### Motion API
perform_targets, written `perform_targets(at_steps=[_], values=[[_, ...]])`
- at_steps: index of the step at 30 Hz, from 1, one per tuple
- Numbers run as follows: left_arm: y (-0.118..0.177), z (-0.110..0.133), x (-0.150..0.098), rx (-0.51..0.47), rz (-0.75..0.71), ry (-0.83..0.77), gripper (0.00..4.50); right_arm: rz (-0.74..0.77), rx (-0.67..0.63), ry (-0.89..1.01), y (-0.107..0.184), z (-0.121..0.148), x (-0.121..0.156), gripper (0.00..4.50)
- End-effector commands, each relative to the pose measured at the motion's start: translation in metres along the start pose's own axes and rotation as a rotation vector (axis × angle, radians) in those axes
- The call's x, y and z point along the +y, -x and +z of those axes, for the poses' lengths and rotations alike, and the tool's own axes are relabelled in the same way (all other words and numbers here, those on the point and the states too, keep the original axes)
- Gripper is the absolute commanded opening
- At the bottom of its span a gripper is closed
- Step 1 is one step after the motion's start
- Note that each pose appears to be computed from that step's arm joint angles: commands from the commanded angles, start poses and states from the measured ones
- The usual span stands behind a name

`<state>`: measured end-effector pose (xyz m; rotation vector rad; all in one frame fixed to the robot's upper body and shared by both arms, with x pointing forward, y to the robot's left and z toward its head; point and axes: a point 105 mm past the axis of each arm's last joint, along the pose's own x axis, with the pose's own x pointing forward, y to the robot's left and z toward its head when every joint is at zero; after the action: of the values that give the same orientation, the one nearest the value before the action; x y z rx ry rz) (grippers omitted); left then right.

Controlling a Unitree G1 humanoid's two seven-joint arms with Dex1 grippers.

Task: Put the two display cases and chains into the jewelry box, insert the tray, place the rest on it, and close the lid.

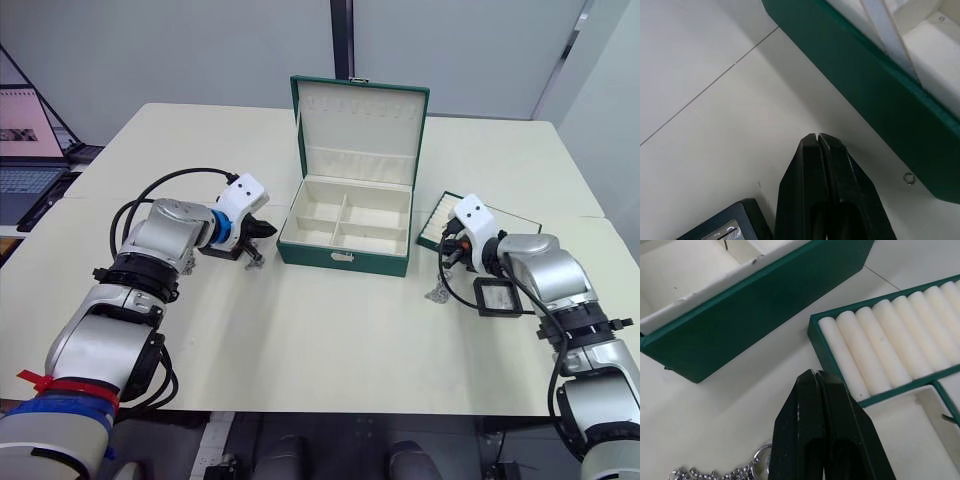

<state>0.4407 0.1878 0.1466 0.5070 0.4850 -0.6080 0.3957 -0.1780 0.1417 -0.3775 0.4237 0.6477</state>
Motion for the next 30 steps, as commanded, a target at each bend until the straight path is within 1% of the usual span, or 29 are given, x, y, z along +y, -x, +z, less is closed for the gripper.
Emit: perform_targets(at_steps=[1, 6, 9, 14, 22, 30], values=[[0.002, 0.022, 0.002, -0.069, 0.0, -0.04, 0.0, -0.003, -0.04, 0.04, 0.0, 0.016, -0.002, 0.02], [-0.005, 0.033, -0.01, -0.104, -0.05, -0.044, 0.0, 0.023, -0.053, 0.054, -0.008, 0.023, 0.005, 0.02], [-0.005, 0.034, -0.014, -0.107, -0.075, -0.056, 0.0, 0.03, -0.057, 0.062, -0.011, 0.026, 0.008, 0.02], [-0.005, 0.032, -0.017, -0.101, -0.097, -0.059, 0.0, 0.042, -0.062, 0.073, -0.012, 0.028, 0.011, 0.02], [-0.005, 0.025, -0.035, -0.099, -0.151, -0.059, 0.0, 0.072, -0.074, 0.077, -0.013, 0.029, 0.025, 0.02], [0.001, 0.02, -0.055, -0.098, -0.185, -0.054, 0.0, 0.096, -0.084, 0.069, -0.011, 0.027, 0.043, 0.02]])
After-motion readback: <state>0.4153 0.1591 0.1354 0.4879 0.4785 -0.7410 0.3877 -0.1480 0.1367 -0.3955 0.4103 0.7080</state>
